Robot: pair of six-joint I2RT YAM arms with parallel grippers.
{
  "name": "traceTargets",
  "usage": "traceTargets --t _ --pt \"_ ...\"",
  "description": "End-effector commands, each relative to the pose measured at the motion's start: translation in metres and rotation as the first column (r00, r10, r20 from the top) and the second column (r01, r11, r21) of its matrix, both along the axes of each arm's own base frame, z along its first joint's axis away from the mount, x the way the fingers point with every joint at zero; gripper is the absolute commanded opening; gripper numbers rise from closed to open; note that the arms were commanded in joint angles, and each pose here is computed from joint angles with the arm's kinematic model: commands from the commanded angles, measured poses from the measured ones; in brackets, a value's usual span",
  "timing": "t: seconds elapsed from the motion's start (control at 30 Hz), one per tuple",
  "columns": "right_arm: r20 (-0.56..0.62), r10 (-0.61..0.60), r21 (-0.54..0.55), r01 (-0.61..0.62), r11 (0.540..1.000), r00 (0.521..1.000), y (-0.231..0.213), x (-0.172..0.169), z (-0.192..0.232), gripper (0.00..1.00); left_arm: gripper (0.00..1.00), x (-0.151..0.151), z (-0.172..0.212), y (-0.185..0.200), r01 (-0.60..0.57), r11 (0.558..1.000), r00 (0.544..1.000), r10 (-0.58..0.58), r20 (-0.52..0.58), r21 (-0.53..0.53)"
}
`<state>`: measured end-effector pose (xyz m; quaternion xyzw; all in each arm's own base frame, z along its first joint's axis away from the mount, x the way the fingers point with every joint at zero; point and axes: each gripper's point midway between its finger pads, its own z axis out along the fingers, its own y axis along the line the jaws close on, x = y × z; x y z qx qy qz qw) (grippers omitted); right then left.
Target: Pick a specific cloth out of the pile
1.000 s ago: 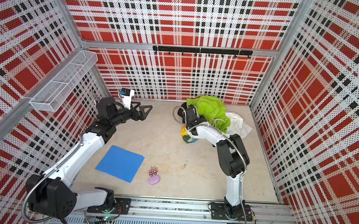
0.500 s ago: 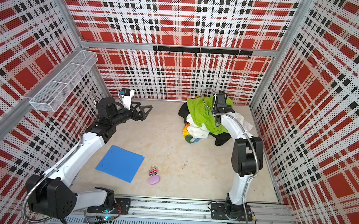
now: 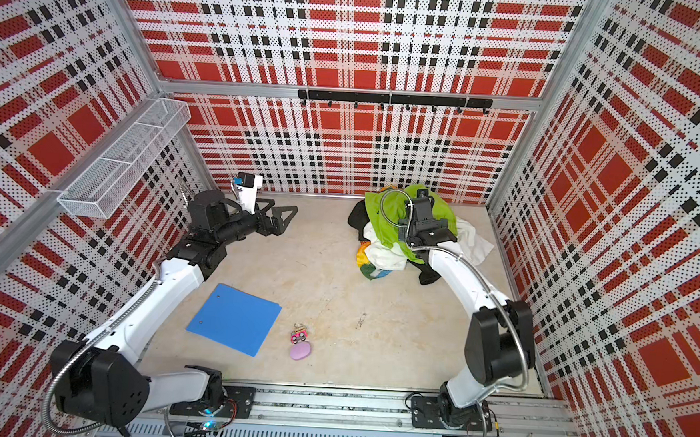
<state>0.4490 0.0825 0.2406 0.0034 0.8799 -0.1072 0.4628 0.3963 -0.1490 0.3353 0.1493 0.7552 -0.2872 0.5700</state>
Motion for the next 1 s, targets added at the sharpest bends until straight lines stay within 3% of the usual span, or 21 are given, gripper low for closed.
traceTargets --t 0.0,0.2,0.3,0.37,0.47,0.53,0.73,0.8,0.97 --pt "0.039 0.096 0.073 -0.098 0.993 0.995 0.035 -0.002 0.006 1.0 0.99 -0.001 0.011 -0.001 0.011 1.0 1.0 -0.011 0.028 -0.008" --pt "0.004 0.263 0.209 -0.258 0.943 0.965 0.102 -0.001 -0.016 0.75 0.99 -0.003 0.012 -0.002 0.013 1.0 0.999 -0.013 0.034 -0.006" --pt "-0.021 0.312 0.245 -0.298 0.923 0.95 0.128 0.001 -0.032 0.71 0.99 -0.005 0.014 -0.003 0.032 0.999 0.999 -0.032 0.041 -0.006" --pt "-0.064 0.306 0.248 -0.281 0.927 0.95 0.135 0.006 -0.05 0.76 0.99 -0.008 0.015 -0.005 0.052 0.999 0.998 -0.051 0.047 -0.005" --pt "-0.13 0.238 0.21 -0.208 0.955 0.962 0.128 0.015 -0.083 0.93 0.99 -0.01 0.016 -0.006 0.065 0.998 0.996 -0.065 0.055 -0.005" --pt "-0.166 0.179 0.163 -0.152 0.975 0.97 0.116 0.019 -0.104 0.99 0.99 -0.01 0.016 -0.006 0.061 0.998 0.997 -0.061 0.056 -0.005" --pt "-0.227 0.0 -0.037 -0.008 0.999 0.974 0.074 0.039 -0.148 0.98 0.99 -0.009 0.016 -0.006 0.062 0.998 0.997 -0.061 0.052 -0.012" --pt "-0.231 -0.017 -0.088 -0.003 0.996 0.973 0.068 0.044 -0.154 0.86 0.99 -0.01 0.018 -0.006 0.062 0.998 0.997 -0.062 0.056 -0.011" --pt "-0.186 -0.009 -0.138 -0.017 0.99 0.982 0.065 0.054 -0.146 0.35 0.99 -0.01 0.018 -0.006 0.059 0.998 0.997 -0.058 0.056 -0.012"
